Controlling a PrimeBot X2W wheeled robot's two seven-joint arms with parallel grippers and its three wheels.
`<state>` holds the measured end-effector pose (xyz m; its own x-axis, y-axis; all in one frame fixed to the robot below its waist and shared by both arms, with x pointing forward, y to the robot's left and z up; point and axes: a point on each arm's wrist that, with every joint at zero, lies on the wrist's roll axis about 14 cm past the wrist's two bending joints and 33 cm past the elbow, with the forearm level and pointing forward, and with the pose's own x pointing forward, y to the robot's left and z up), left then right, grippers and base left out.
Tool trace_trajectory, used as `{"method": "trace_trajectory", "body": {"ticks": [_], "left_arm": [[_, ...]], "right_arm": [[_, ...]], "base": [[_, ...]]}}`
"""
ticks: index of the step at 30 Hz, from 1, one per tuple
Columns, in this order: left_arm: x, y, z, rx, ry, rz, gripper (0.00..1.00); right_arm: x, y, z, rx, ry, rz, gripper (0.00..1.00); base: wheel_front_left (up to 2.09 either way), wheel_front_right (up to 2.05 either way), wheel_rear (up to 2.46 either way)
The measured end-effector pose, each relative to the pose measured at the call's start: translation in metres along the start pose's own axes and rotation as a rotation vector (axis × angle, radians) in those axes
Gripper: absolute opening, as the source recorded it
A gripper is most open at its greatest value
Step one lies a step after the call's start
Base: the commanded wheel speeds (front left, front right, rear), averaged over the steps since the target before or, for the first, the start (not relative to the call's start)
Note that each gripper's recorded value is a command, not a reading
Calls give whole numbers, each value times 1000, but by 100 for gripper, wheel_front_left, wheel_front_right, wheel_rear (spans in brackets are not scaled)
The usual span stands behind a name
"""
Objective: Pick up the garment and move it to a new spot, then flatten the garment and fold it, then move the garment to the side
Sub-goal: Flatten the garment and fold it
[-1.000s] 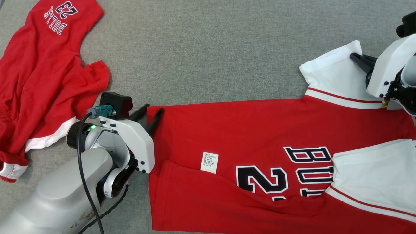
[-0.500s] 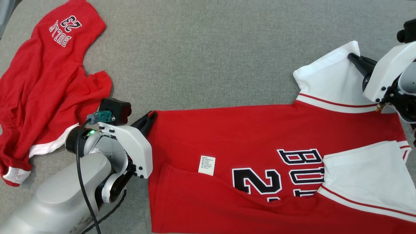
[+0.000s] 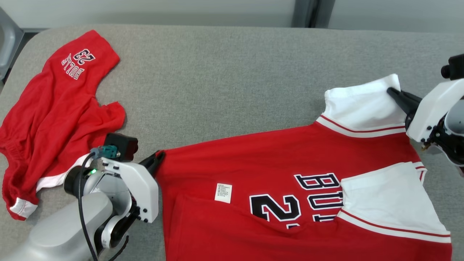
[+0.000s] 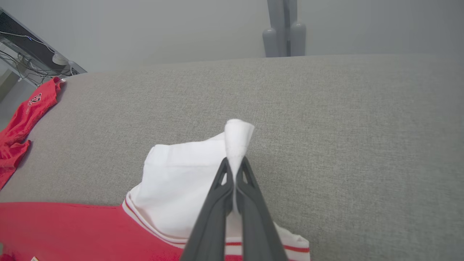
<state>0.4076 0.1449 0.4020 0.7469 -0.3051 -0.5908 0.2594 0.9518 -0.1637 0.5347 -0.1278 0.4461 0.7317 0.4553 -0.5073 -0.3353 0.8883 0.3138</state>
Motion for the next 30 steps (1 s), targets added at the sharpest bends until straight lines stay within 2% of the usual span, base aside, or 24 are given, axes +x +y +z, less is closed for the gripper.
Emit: {"method": "trace_trajectory", "body": {"ticks": [6,15,30], "left_arm": [[-8,6,-1,19,2,20,0],[-15,-3,1,47,-12,9,0],[-30,-17,-25,158,90,-39,0]], "right_arm": [[-23,-8,-5,-5,0,-26,0],[-50,-9,-4,-5,-44,-38,0],[-100,-12,-43,-39,-19,-53,0]], "base": [[0,0,0],[0,0,0],[0,0,0]]}}
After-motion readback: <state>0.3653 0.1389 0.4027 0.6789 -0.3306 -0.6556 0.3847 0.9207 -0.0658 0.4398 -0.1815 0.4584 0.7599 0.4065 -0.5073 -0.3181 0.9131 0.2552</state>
